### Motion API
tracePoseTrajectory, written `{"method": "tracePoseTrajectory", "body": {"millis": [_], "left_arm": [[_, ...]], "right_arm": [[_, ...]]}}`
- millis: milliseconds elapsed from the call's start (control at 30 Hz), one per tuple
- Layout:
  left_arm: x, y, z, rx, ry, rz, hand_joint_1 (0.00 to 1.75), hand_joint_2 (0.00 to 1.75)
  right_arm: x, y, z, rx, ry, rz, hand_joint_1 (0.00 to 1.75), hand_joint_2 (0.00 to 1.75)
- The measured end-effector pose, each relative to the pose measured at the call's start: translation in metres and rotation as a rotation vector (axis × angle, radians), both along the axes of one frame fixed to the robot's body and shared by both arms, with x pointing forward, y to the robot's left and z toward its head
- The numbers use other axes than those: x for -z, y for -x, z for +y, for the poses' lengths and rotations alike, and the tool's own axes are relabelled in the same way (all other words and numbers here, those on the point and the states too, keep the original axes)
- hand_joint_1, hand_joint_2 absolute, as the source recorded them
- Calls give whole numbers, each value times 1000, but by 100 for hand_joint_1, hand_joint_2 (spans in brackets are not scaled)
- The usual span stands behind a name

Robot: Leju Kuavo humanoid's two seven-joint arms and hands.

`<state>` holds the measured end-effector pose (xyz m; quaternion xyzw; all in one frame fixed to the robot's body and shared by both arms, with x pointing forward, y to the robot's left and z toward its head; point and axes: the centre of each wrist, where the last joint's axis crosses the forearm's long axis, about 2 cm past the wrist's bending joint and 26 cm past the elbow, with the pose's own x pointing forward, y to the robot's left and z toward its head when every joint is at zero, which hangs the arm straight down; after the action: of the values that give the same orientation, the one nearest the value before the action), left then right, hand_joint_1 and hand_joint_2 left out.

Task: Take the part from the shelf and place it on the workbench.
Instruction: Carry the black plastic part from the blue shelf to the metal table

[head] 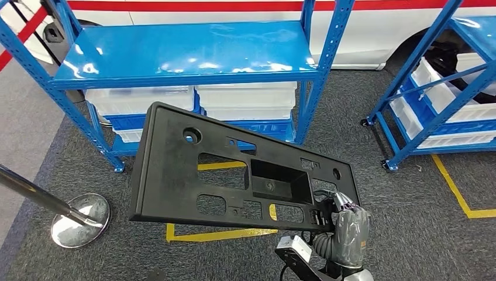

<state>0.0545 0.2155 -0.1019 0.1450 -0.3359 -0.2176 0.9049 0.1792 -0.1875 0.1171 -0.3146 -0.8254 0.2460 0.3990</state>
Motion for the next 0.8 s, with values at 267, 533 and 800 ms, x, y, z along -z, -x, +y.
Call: {"method": "tracePoseTrajectory", "body": {"millis": [267, 533, 800], "left_arm": [[0, -1, 0, 0, 0, -3, 0, 175], [0, 1, -1, -1, 1, 0, 0, 175], [0, 1, 0, -3, -2, -4, 0, 175]], "right_arm": [[0, 1, -8, 22, -4, -8, 175, 175], [0, 2, -10, 37, -16, -6, 175, 175], [-1, 3, -13, 52, -27, -10, 175, 175]]}}
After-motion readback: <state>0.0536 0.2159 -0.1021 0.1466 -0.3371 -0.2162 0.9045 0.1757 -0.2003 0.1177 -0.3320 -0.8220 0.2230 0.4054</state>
